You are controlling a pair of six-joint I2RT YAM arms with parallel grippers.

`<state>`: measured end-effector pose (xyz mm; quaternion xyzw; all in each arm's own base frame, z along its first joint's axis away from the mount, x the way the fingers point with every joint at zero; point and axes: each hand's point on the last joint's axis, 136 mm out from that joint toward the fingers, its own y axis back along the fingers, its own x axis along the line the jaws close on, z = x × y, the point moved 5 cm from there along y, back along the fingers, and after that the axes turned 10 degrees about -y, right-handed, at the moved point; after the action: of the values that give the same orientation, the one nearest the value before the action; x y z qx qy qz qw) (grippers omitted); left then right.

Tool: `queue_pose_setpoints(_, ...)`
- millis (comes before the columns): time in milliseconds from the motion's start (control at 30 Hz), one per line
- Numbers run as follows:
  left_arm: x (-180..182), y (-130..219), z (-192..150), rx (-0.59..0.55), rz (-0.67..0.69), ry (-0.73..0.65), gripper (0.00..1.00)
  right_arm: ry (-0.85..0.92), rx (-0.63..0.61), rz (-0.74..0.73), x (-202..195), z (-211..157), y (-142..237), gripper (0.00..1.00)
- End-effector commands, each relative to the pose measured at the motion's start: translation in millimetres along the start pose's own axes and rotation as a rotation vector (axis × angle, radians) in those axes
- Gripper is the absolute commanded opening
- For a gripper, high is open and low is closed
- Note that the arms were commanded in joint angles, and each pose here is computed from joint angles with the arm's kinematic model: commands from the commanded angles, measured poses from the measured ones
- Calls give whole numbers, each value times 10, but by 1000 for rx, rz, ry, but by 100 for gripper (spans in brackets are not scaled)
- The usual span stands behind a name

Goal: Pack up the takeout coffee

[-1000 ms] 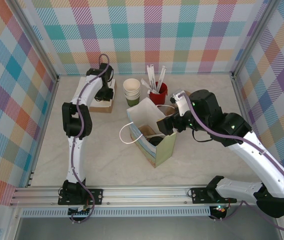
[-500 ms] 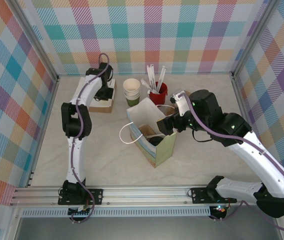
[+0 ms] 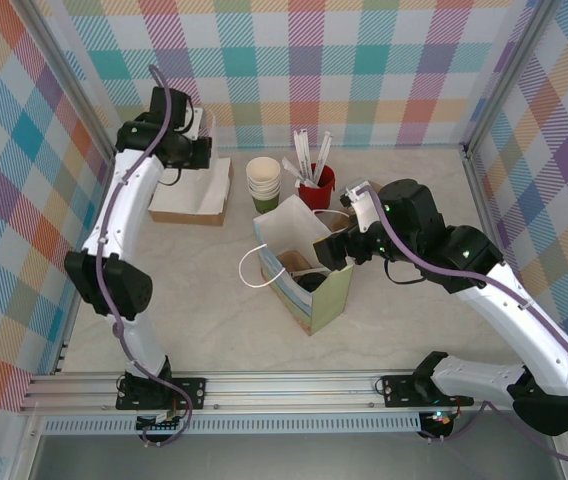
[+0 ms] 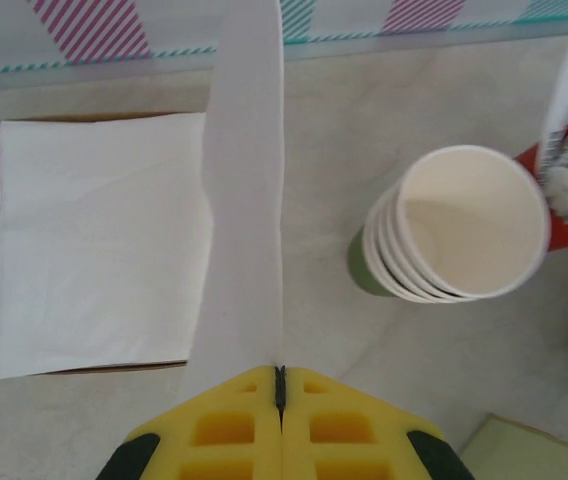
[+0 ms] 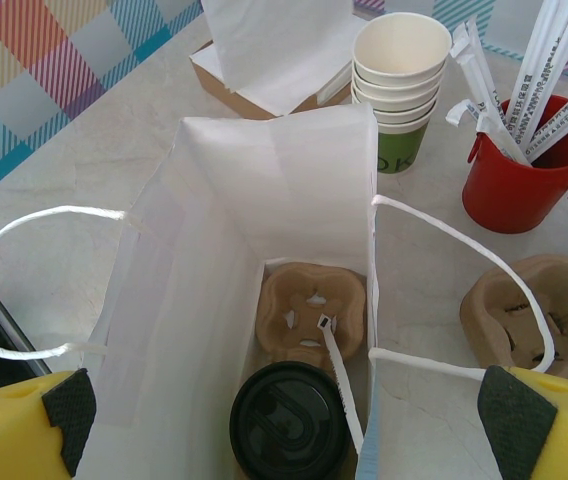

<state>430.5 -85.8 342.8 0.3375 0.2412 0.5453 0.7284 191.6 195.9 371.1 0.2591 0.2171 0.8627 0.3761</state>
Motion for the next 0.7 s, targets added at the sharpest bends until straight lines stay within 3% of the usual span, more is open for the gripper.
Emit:
queue_pose_setpoints(0,-131,292,59,-80,-129,-7,0,43,-81,38,80,180,99,100)
queue_pose_setpoints(333,-831,1329,213,-358,-589,-137,0,339,-190,159,351,535,253,100)
queue_pose_setpoints(667,-1284,2076,43,-485,-914,-320,0,657,-376,258,645,972,329,100)
